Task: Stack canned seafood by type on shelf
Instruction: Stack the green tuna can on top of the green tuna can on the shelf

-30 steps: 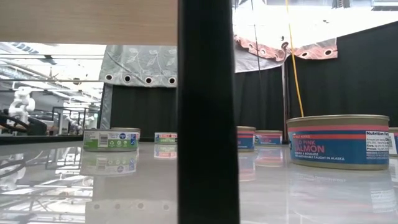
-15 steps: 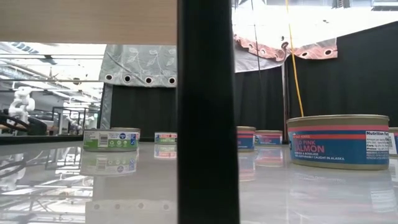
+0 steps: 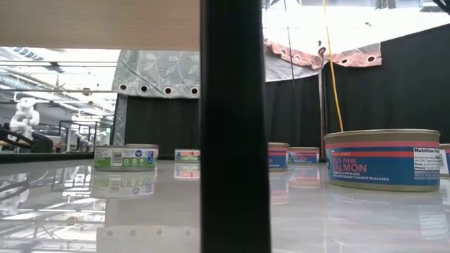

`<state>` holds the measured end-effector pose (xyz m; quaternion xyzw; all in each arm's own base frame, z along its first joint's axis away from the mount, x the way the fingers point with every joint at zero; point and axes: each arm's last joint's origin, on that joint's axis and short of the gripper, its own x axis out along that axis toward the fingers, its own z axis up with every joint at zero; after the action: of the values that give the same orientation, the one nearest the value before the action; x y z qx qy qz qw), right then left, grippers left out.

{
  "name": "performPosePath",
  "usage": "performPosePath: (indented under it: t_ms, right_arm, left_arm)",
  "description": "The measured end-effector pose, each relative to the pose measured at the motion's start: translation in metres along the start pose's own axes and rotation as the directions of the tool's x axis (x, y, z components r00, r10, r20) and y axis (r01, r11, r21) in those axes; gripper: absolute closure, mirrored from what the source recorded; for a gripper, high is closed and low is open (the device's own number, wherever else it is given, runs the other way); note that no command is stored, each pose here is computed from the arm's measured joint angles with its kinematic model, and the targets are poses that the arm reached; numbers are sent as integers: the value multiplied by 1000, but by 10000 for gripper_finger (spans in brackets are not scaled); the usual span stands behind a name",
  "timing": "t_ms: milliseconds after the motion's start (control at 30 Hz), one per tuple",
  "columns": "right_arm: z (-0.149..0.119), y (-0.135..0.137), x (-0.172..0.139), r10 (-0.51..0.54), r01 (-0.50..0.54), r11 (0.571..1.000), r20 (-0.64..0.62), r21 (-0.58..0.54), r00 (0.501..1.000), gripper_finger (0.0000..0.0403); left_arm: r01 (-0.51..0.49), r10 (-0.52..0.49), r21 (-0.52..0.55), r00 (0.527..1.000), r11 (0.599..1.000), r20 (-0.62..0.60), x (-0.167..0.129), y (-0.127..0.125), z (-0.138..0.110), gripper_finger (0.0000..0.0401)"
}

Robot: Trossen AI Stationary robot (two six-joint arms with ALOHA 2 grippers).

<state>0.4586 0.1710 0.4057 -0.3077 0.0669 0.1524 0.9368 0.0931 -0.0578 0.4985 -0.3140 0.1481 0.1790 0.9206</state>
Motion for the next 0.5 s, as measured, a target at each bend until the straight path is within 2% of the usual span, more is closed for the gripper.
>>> performPosePath:
  t_ms: [100,267,500]
  right_arm:
    - [-15,12,19,10,-10,1000,-46,-6,999,268]
    - [-44,30,46,2,-26,988,-162,-150,987,268]
    - [-54,41,57,28,-57,985,-179,-161,983,268]
  left_arm:
    - [2,-2,13,999,1000,32,-3,4,4,396]
    - [-1,0,22,999,1000,40,-5,6,5,396]
    - [0,-1,36,999,999,42,-5,6,5,396]
